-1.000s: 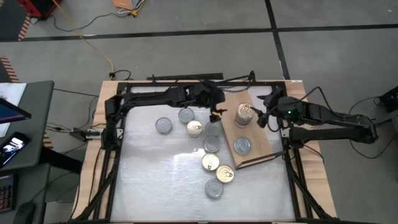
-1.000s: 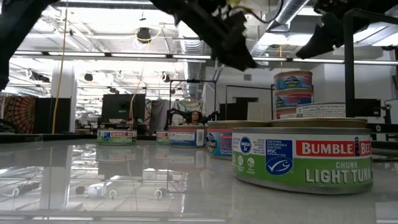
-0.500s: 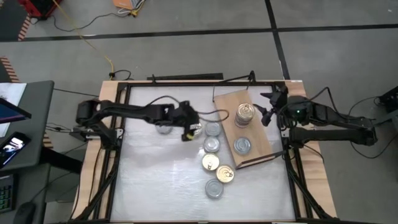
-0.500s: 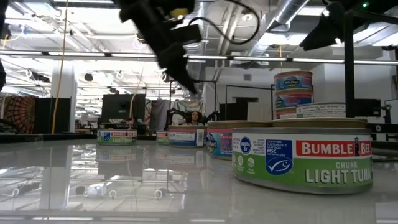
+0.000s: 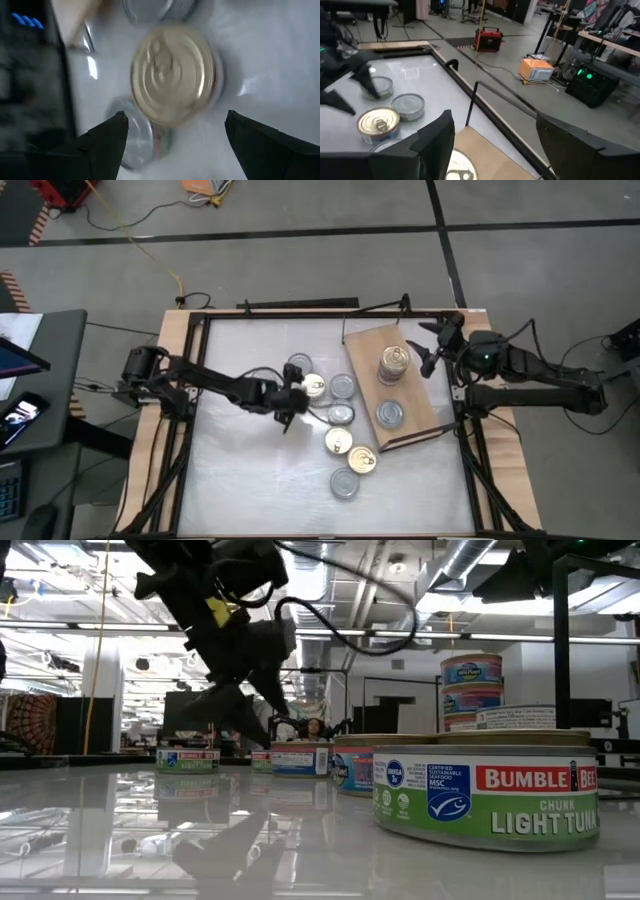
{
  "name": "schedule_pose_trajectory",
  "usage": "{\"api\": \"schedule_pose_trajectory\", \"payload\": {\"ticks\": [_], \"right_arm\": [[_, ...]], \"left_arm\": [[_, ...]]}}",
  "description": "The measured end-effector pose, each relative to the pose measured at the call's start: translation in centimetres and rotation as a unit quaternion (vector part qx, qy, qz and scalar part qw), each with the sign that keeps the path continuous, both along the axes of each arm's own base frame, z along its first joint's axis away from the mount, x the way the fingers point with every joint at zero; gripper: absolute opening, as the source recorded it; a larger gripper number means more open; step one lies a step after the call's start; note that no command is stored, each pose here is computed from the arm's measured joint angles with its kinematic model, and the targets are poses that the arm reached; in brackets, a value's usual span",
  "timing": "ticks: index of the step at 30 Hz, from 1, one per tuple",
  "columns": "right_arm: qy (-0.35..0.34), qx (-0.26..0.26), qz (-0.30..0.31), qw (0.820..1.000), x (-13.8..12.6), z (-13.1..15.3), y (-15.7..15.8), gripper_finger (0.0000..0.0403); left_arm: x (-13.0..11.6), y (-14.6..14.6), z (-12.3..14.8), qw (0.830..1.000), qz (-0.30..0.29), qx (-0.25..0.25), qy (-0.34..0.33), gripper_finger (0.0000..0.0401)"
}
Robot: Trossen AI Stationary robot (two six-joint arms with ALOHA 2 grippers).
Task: Stack canned seafood by type on shelf
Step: Stack the blue tuna can on the blue tuna can on the shelf
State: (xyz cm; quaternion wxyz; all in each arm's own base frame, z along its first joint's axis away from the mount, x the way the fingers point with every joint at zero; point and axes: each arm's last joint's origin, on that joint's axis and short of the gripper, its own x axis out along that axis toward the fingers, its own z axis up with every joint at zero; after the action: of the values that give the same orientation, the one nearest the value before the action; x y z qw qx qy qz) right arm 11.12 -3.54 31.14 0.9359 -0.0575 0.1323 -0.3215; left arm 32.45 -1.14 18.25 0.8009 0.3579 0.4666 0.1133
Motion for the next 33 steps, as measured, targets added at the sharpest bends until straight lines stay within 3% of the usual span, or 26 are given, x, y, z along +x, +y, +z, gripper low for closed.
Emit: {"api": "schedule_pose_trajectory", "payload": {"ticks": [4,9,14,24,33], "right_arm": [[-0.029,0.003,-0.004,1.0,0.1,0.4,-0.1,0.0306],[-0.037,0.005,-0.004,0.999,0.1,0.5,-0.1,0.0306],[-0.039,0.008,-0.005,0.999,0.1,0.5,-0.1,0.0306],[-0.035,0.02,-0.008,0.999,0.1,0.3,-0.1,0.0306],[-0.031,0.027,-0.01,0.999,0.0,0.1,-0.1,0.0306]], "left_arm": [[0.5,-1.0,-1.6,0.997,-0.052,0.035,0.046,0.032],[1.4,-1.0,-3.4,0.994,-0.059,0.069,0.062,0.0298],[1.7,-1.1,-4.3,0.99,-0.064,0.099,0.078,0.0228],[1.8,-1.9,-4.1,0.993,-0.057,0.086,0.055,0.0026],[1.7,-2.3,-4.2,0.997,-0.045,0.052,0.036,0.0002]]}}
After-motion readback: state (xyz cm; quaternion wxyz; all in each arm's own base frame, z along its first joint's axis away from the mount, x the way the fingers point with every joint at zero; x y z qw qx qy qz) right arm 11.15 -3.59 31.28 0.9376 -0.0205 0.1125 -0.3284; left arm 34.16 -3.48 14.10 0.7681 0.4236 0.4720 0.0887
